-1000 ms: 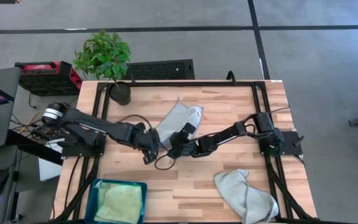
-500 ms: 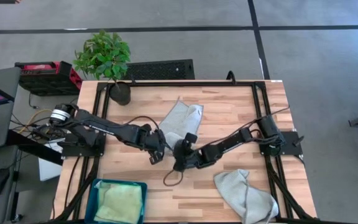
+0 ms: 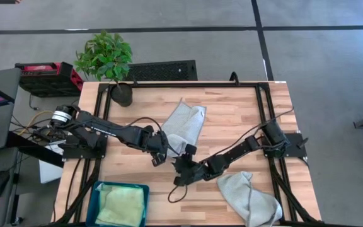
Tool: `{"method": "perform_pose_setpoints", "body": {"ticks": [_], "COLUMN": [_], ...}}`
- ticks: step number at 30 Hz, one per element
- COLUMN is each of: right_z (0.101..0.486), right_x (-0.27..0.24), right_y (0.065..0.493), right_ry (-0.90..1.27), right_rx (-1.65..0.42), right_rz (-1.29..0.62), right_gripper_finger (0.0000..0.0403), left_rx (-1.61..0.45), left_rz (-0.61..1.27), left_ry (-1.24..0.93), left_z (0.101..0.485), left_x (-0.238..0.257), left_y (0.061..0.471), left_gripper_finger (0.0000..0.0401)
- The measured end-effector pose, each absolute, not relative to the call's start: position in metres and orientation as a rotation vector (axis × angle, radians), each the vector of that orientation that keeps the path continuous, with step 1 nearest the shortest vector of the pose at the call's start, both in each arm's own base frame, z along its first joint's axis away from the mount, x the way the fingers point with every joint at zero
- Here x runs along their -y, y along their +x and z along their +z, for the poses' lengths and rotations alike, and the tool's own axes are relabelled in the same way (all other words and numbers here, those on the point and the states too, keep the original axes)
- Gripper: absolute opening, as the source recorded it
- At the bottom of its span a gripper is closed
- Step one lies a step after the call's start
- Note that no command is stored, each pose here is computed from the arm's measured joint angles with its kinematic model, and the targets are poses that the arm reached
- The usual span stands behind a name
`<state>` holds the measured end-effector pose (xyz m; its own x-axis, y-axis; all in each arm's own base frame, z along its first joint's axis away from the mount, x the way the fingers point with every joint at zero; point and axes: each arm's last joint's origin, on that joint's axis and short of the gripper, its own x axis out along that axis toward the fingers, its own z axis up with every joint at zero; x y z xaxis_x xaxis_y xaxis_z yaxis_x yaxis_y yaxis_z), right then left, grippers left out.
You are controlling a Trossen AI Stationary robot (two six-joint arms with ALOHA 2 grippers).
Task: Fold microfiber towels
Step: Fold the top grey microfiber cloth
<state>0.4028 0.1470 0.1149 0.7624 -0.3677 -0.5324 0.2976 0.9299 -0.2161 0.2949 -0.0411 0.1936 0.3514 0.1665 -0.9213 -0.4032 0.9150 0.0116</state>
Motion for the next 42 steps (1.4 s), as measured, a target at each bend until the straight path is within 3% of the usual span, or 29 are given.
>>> {"method": "perform_pose_setpoints", "body": {"ticks": [8, 42], "right_z": [0.093, 0.088], "right_x": [-0.143, -0.132], "right_y": [0.403, 0.399], "right_ry": [-0.178, -0.201], "right_rx": [-0.628, -0.703], "right_rz": [-0.403, -0.473], "right_gripper_finger": [0.0123, 0.0118], "left_rx": [-1.152, -1.120], "left_rz": [0.368, 0.319], "left_ry": [-0.228, -0.270], "left_z": [0.194, 0.195], "left_x": [0.041, 0.043], "left_y": [0.295, 0.300], "left_gripper_finger": [0.0000, 0.0000]}}
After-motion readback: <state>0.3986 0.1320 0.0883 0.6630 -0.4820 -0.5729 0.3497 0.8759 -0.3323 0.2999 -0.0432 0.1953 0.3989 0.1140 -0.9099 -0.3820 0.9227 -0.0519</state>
